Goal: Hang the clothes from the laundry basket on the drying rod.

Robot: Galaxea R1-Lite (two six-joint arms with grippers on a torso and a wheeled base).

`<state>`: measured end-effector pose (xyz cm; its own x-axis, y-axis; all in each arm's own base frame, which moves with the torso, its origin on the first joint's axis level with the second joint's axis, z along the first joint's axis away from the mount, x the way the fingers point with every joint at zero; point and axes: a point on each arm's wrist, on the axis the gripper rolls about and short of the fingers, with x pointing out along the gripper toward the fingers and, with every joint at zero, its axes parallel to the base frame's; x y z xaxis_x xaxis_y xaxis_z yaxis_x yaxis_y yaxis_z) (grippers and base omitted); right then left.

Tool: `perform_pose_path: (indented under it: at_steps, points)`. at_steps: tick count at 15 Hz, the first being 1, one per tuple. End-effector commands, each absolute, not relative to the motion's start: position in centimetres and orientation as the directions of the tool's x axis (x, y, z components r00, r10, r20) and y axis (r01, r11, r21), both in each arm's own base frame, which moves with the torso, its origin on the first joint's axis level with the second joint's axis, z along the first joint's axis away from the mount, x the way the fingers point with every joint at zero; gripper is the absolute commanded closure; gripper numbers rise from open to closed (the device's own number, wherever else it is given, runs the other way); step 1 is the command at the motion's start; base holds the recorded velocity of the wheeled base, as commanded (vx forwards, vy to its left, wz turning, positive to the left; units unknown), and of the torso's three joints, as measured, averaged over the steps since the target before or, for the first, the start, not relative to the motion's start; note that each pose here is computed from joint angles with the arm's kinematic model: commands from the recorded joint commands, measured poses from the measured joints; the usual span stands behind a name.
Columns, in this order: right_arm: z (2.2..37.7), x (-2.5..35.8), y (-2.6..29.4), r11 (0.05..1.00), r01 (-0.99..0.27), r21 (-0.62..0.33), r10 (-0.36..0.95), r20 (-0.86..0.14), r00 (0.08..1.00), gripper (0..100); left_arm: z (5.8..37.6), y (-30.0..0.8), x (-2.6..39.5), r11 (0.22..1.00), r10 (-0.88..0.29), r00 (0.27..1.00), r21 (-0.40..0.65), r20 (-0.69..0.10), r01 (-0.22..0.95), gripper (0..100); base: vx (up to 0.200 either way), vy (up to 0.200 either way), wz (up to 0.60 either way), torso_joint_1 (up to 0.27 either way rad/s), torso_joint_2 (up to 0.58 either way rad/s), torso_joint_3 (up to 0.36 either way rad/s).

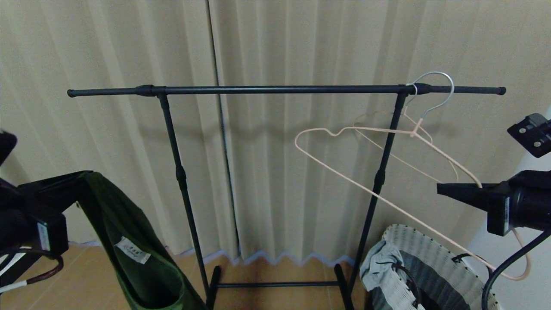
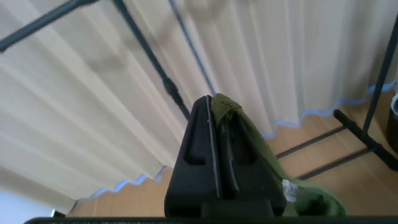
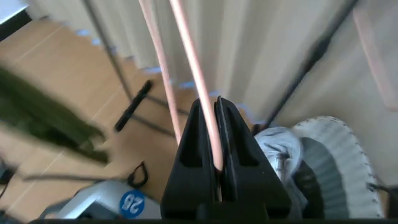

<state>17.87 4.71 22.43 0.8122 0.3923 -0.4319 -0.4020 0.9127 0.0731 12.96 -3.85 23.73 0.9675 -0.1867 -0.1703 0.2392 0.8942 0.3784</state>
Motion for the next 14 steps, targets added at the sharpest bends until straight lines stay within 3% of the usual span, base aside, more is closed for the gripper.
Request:
perform_pose_path:
  at_steps: [1,6,11,14]
  points:
    - [21.7,17.4,6.2,0.876,-0.475,0.082,0.456,-0.456,0.764,100,24.2,-4.9,15.8,0.890,-0.180,0.961,0.380,-0.211,0.251,100,0.000,0.000,0.00,0.000,0.00,0.000]
    - [20.7,17.5,8.4,0.839,-0.528,0.133,0.517,-0.498,0.696,100,24.2,-8.2,19.1,0.908,-0.161,0.953,0.341,-0.258,0.245,100,0.000,0.000,0.00,0.000,0.00,0.000]
    - [20.7,16.5,11.9,0.765,-0.593,0.251,0.631,-0.479,0.610,100,23.2,-11.4,24.2,0.970,-0.033,0.951,0.219,-0.307,0.104,100,0.000,0.000,0.00,0.000,0.00,0.000]
    - [20.8,15.8,12.9,0.724,-0.638,0.261,0.672,-0.472,0.570,100,23.3,-12.1,25.8,0.981,-0.011,0.953,0.182,-0.304,0.070,100,0.000,0.000,0.00,0.000,0.00,0.000]
